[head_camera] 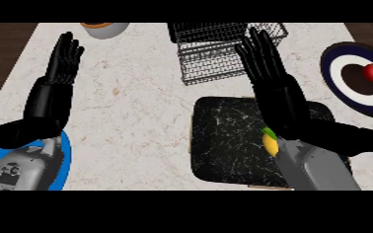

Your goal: Pick the lemon from the tray and place it in the tiered basket

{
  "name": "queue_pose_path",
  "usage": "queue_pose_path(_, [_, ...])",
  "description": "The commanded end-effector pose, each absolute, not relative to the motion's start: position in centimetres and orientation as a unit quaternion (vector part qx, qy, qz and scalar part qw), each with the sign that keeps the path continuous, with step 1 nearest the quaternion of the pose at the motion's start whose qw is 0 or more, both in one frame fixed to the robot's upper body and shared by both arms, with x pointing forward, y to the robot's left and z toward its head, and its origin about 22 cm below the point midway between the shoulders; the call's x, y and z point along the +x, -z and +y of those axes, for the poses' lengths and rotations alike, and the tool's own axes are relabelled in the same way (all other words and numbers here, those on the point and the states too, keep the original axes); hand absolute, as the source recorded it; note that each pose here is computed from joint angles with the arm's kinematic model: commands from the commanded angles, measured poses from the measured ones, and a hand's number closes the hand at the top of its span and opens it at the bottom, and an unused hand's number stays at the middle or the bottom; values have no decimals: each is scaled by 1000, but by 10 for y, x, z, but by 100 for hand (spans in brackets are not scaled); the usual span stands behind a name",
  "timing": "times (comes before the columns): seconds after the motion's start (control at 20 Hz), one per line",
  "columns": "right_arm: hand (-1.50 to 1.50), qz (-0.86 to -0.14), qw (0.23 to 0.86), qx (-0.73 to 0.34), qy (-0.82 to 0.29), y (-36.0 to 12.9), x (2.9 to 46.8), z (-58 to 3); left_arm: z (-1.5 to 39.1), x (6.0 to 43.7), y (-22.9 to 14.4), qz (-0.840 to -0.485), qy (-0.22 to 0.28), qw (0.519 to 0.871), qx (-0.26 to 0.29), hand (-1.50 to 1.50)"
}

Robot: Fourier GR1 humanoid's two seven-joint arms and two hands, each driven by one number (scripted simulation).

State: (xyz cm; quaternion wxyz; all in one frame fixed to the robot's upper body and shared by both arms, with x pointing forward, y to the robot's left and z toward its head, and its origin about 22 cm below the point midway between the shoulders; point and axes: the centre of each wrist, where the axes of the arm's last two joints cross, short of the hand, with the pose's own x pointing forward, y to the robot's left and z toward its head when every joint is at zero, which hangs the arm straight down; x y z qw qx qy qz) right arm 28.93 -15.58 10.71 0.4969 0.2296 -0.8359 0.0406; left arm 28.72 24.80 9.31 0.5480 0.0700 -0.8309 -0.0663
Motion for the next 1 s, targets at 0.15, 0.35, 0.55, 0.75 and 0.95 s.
queue_pose_path(0.15, [-150, -761, 607, 178, -145, -57, 285, -158, 231, 280, -43, -760, 102, 641, 26, 0])
queue_pose_path(0.35, [-150, -702, 672, 43, -233, -21, 288, -179, 232, 257, 0, -698, 105, 708, -29, 0])
queue_pose_path(0.55, [-150, -747, 624, 143, -181, -25, 273, -164, 246, 264, 22, -695, 98, 711, -35, 0])
queue_pose_path(0.75, [-150, -776, 573, 79, -253, -60, 266, -181, 252, 260, 12, -690, 106, 715, -35, 0])
queue_pose_path(0.95, [-150, -744, 555, -35, -370, -102, 267, -214, 249, 255, 23, -687, 92, 721, -19, 0])
